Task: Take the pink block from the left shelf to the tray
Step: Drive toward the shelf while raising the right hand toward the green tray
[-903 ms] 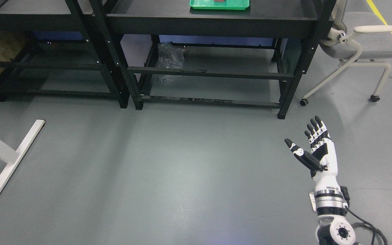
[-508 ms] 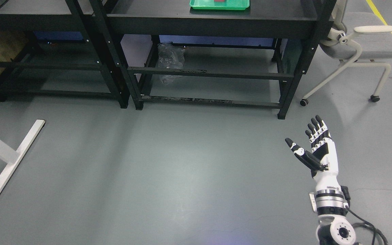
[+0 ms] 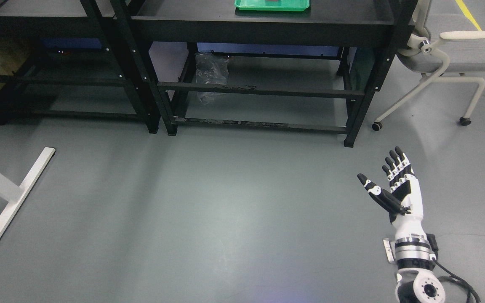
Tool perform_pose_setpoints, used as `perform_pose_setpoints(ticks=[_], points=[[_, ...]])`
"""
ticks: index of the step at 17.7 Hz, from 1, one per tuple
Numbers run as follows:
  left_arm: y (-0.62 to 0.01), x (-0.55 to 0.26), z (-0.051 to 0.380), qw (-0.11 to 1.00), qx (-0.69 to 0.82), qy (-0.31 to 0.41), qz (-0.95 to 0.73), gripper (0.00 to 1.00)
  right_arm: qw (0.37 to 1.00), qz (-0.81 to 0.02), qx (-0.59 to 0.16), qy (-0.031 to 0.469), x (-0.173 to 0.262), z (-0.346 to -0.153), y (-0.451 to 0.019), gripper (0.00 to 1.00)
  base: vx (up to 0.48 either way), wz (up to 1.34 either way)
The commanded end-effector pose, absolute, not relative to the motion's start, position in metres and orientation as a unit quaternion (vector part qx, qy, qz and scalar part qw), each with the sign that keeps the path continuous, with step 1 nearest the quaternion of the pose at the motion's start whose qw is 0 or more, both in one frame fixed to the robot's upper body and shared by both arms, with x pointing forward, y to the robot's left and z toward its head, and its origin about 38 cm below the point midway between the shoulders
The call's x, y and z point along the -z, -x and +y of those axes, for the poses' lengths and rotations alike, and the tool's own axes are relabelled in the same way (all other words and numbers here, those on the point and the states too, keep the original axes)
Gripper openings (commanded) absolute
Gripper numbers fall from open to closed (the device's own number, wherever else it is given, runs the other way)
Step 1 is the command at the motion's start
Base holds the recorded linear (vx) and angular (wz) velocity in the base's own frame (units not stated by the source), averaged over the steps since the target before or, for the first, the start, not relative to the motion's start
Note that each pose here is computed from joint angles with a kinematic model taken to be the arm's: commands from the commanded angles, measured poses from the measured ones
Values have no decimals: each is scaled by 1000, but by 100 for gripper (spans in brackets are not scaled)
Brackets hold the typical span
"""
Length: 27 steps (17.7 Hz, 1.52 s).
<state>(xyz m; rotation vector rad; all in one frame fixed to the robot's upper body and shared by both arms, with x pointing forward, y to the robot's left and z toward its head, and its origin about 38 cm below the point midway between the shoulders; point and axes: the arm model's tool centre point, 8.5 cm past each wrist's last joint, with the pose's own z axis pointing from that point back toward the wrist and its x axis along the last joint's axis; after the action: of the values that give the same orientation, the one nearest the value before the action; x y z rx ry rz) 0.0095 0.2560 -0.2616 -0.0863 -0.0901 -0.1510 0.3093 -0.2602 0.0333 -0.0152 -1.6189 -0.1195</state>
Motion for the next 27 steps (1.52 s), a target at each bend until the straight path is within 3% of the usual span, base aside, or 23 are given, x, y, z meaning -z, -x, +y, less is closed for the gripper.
perform_pose_setpoints(ticks=[1, 9, 11, 13, 14, 17, 22, 24, 27], points=[[-27, 261, 266, 994, 78, 35, -62, 100, 680, -732, 43, 7, -41, -265, -307, 100, 39, 0], [-27, 261, 266, 994, 78, 35, -62, 100, 681, -731, 24, 27, -39, -265, -295, 100, 77, 1], [-27, 261, 266, 994, 78, 35, -62, 100, 675, -731, -60, 82, -42, -259, -298, 100, 107, 10], [-27, 261, 266, 994, 78, 35, -62, 100, 650, -721, -168, 169, -47, -253, -305, 100, 98, 90], [-27, 261, 266, 994, 78, 35, -62, 100, 639, -721, -181, 198, -51, -254, -307, 100, 81, 204], [-27, 261, 266, 994, 78, 35, -62, 100, 625, -730, -130, 244, -61, -273, -312, 100, 76, 303], [-27, 261, 266, 994, 78, 35, -62, 100, 630, -742, -116, 197, -63, -259, -317, 100, 101, 326], [-27, 261, 266, 994, 78, 35, -62, 100, 604, -729, -189, 260, -68, -248, -326, 100, 125, 245], [-27, 261, 266, 994, 78, 35, -62, 100, 542, -660, -270, 445, -82, -247, -344, 100, 156, 191]])
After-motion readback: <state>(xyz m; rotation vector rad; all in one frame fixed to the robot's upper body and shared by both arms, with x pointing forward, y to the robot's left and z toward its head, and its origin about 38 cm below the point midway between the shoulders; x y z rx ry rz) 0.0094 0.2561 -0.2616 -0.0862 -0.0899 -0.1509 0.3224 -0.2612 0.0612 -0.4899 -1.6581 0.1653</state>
